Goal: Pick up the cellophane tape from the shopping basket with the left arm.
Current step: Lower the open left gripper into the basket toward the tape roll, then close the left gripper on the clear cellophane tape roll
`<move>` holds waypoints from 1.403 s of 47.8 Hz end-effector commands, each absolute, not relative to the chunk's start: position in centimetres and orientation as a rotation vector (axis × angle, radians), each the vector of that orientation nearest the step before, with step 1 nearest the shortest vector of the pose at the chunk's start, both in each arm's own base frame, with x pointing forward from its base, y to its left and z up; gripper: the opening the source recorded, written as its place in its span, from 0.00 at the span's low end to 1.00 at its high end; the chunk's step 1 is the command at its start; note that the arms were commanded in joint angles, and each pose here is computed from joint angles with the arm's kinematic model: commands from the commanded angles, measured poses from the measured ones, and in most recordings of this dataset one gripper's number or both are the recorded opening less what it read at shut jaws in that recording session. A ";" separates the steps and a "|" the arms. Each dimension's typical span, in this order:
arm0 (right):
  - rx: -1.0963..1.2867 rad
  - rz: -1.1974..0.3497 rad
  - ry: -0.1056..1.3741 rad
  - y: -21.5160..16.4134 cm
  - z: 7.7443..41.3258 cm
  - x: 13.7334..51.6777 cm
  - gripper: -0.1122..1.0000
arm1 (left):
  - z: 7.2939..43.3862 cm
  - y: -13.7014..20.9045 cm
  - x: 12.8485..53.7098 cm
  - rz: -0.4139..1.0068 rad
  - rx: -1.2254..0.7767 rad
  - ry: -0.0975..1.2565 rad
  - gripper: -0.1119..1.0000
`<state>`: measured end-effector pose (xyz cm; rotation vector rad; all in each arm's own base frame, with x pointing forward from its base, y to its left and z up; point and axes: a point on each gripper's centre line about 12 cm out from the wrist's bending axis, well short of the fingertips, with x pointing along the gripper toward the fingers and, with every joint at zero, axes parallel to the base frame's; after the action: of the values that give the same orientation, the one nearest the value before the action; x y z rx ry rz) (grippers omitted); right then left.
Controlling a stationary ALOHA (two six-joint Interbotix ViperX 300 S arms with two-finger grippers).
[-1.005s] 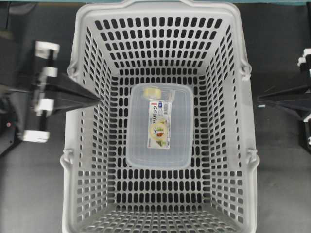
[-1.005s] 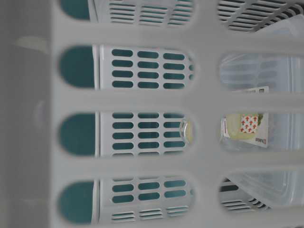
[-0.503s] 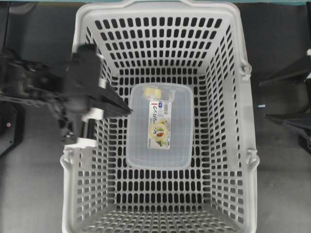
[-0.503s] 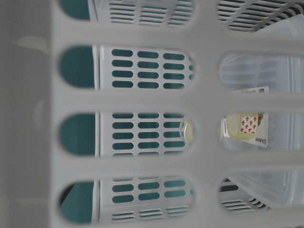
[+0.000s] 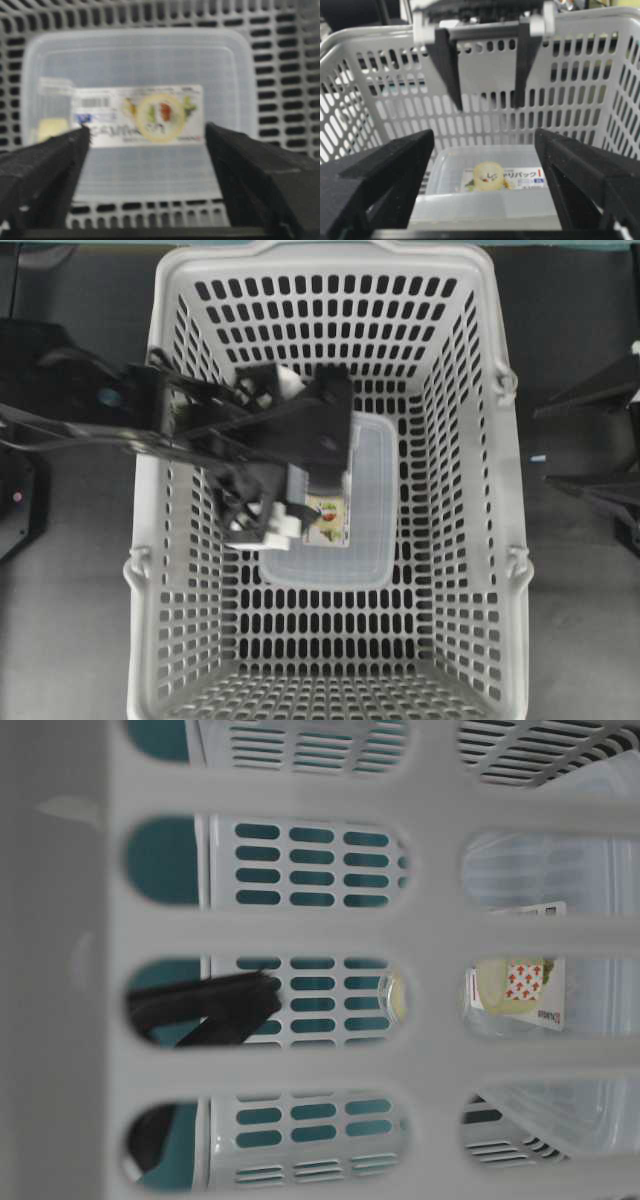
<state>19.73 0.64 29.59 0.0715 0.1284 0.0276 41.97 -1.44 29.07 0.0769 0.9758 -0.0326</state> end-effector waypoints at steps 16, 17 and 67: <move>0.077 0.031 0.084 0.7 30.8 19.5 0.80 | 24.5 -2.3 44.7 -0.046 0.095 1.170 0.91; 0.077 0.031 0.078 0.7 30.9 19.5 0.80 | 24.3 -2.3 44.7 -0.045 0.093 1.176 0.91; 0.078 0.030 0.092 0.7 30.1 19.2 0.80 | 19.9 -2.8 45.5 -0.057 0.106 1.267 0.66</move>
<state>19.11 0.59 29.75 0.0735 0.1054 0.0269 45.38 -2.79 19.25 0.0996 1.2859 -0.0538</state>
